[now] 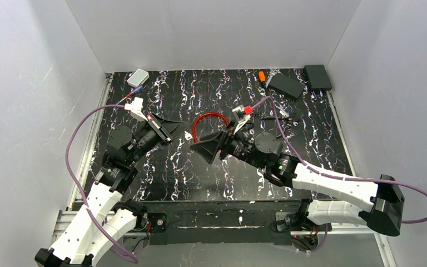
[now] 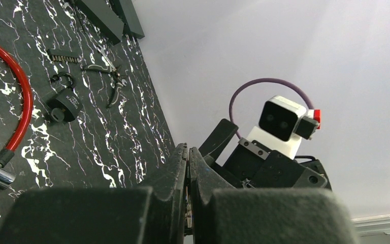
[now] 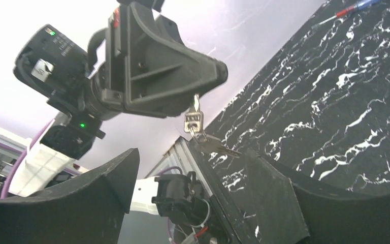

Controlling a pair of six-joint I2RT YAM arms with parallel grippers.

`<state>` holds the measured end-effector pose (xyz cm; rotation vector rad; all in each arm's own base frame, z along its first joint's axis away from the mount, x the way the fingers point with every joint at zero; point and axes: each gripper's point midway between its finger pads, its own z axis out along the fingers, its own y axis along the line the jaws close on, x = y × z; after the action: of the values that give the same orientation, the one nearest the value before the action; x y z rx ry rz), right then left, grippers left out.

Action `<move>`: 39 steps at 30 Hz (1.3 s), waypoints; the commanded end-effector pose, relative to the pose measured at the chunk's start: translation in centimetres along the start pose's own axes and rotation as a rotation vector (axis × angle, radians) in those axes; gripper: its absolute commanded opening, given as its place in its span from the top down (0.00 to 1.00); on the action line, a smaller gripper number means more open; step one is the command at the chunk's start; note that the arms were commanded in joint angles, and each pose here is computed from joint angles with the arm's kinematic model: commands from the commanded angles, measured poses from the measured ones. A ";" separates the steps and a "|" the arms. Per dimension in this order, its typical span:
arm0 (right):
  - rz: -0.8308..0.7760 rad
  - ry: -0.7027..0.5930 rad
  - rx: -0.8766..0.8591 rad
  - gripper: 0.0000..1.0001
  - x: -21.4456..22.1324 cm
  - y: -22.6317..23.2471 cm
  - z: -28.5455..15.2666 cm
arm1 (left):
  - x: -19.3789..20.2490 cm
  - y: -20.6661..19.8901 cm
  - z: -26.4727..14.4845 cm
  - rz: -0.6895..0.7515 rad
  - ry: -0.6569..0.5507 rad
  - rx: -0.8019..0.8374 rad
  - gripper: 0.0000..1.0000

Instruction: Unlock with the key

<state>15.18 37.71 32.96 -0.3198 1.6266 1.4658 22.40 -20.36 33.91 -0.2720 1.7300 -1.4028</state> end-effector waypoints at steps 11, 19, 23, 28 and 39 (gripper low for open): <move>0.022 -0.117 -0.106 0.35 -4.7 3.5 2.6 | -0.5 -0.4 -0.1 0.006 -0.028 0.018 1.00; 0.035 -0.091 -0.112 0.45 -4.0 3.3 3.2 | -0.6 -0.6 -0.1 0.002 -0.035 0.021 1.00; 0.037 -0.082 -0.098 0.49 -3.7 3.0 3.2 | -0.7 -0.5 0.0 -0.002 -0.037 0.019 1.00; 0.037 -0.082 -0.084 0.53 -3.6 2.6 3.3 | -0.7 -0.3 0.1 -0.005 -0.038 0.015 1.00; 0.046 -0.075 -0.088 0.72 -3.5 2.4 3.5 | -0.7 -0.2 0.2 -0.013 -0.044 0.010 1.00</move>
<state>16.98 40.25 34.17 -0.2788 1.6186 1.5211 22.70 -20.21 33.95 -0.3075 1.7200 -1.4075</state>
